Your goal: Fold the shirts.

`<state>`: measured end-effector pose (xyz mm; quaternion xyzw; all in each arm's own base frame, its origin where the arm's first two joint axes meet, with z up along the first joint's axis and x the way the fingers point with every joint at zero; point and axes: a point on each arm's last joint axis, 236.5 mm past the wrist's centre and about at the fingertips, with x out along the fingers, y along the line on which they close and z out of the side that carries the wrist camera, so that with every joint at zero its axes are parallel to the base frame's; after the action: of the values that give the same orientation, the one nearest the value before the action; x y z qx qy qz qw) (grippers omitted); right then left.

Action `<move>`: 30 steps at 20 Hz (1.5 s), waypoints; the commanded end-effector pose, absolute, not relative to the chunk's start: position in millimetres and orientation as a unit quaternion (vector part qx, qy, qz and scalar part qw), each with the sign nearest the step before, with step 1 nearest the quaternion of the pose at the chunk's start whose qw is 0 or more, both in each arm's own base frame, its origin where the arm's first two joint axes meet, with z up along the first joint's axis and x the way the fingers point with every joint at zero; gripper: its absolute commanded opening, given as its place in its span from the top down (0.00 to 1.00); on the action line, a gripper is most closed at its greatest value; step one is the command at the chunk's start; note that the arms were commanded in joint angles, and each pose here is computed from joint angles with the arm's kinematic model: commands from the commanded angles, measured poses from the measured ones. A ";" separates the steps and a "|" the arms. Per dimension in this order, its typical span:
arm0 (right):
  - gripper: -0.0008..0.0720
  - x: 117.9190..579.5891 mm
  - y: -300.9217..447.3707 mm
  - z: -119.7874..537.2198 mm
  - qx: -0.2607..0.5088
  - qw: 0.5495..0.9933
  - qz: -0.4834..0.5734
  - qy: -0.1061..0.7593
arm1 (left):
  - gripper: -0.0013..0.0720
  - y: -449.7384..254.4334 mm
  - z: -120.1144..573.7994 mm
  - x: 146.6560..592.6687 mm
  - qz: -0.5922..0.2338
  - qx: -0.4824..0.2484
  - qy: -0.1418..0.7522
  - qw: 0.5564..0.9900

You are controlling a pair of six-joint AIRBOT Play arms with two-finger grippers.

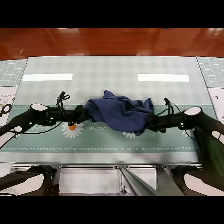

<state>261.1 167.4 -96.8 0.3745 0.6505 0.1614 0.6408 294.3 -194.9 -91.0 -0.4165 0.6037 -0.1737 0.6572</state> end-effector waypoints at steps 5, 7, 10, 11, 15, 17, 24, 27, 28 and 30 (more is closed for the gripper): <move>0.95 375.9 147.8 60.3 0.278 0.765 0.234 0.532 | 0.96 -142.7 58.1 386.0 -0.260 -0.414 0.452 0.746; 0.95 406.6 118.8 158.7 0.205 0.835 0.234 0.454 | 0.96 -116.3 164.6 415.5 -0.281 -0.386 0.350 0.806; 0.95 405.0 95.3 304.9 0.123 0.906 0.232 0.332 | 0.96 -101.1 308.2 415.2 -0.304 -0.326 0.224 0.867; 0.95 395.1 95.2 347.7 0.104 0.922 0.236 0.288 | 0.96 -104.7 355.0 403.0 -0.321 -0.297 0.183 0.881; 0.95 315.6 101.4 462.6 0.048 0.957 0.242 0.151 | 0.96 -125.0 488.6 317.9 -0.357 -0.168 0.052 0.918; 0.95 270.4 86.7 477.2 0.016 0.971 0.200 0.129 | 0.96 -116.1 521.0 275.7 -0.302 -0.108 0.006 0.947; 0.95 168.3 38.0 407.8 0.037 0.971 0.065 0.227 | 0.96 -49.7 514.2 164.6 -0.071 0.018 -0.008 0.997; 0.95 171.9 44.3 323.6 0.078 0.943 0.070 0.316 | 0.96 -35.0 455.8 173.5 -0.043 -0.027 0.101 0.994; 0.95 177.6 51.2 294.4 0.096 0.930 0.081 0.344 | 0.96 -40.3 430.5 186.5 -0.061 -0.040 0.144 0.987; 0.95 192.0 74.7 235.2 0.133 0.900 0.125 0.397 | 0.96 -54.4 368.4 219.4 -0.109 -0.071 0.230 0.964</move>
<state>187.9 53.9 309.8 0.0818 0.3312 0.0947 0.9352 202.0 -51.7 436.2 -0.0375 0.1272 -0.0945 0.9867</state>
